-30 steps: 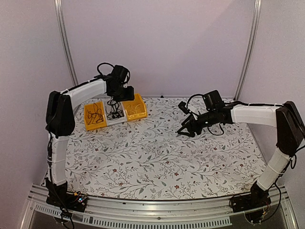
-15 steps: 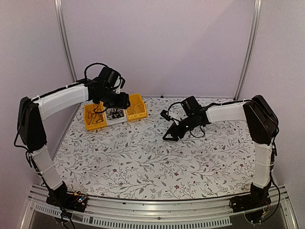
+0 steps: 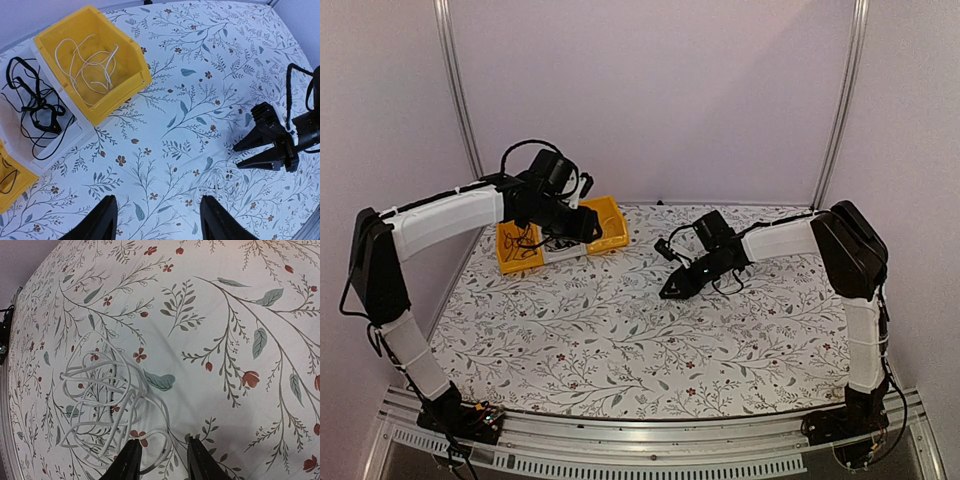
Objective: Untangle the cables
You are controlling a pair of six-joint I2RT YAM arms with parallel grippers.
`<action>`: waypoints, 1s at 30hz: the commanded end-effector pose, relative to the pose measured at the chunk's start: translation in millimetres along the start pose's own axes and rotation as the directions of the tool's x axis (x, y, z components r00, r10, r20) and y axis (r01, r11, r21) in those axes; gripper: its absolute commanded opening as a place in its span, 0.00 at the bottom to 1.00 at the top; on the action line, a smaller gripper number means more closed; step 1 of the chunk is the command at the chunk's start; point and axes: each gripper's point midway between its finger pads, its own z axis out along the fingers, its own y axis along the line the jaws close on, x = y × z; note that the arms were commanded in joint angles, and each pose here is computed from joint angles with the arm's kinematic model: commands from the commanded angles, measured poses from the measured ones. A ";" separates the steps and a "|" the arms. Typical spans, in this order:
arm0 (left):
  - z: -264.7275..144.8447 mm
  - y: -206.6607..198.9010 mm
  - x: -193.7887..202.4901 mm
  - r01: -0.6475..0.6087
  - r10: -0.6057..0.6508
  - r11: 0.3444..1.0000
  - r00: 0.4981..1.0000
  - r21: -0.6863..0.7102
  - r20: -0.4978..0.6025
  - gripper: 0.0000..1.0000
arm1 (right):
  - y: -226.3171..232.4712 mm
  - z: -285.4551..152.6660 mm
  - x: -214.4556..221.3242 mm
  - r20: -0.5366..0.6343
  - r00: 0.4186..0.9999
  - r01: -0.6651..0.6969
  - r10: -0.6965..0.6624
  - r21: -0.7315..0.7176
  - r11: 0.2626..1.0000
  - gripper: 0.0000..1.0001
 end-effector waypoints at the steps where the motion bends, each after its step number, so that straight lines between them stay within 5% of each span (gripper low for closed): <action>1: 5.8 -13.2 13.1 -0.028 0.029 0.997 0.999 0.067 -0.014 0.59 | 15.6 -8.4 -12.4 0.024 1.000 -0.009 0.010 -0.029 1.000 0.41; 3: 10.4 -14.6 14.4 -0.026 0.027 0.997 0.999 0.074 -0.018 0.59 | 17.4 -11.4 -11.5 0.020 1.000 -0.011 0.011 -0.007 1.000 0.50; 6: 15.4 -17.9 14.0 -0.024 0.026 0.996 0.999 0.085 -0.025 0.59 | 19.7 -8.6 -3.5 0.001 0.999 -0.041 0.041 -0.017 0.999 0.53; 12: 16.0 -23.5 10.5 -0.025 0.028 0.994 0.999 0.102 -0.023 0.59 | 18.9 -0.9 0.6 -0.011 0.994 -0.106 0.106 -0.039 0.994 0.36; 20: 21.7 -29.2 17.7 -0.032 0.038 0.990 0.998 0.134 -0.043 0.58 | 35.2 -14.0 -13.1 0.017 0.995 -0.097 0.099 -0.096 0.991 0.00; 30: 9.9 -98.6 18.3 -0.207 0.164 0.872 0.977 0.443 0.134 0.61 | 99.0 -109.7 -107.0 0.223 0.960 0.203 -0.172 -0.124 0.971 0.00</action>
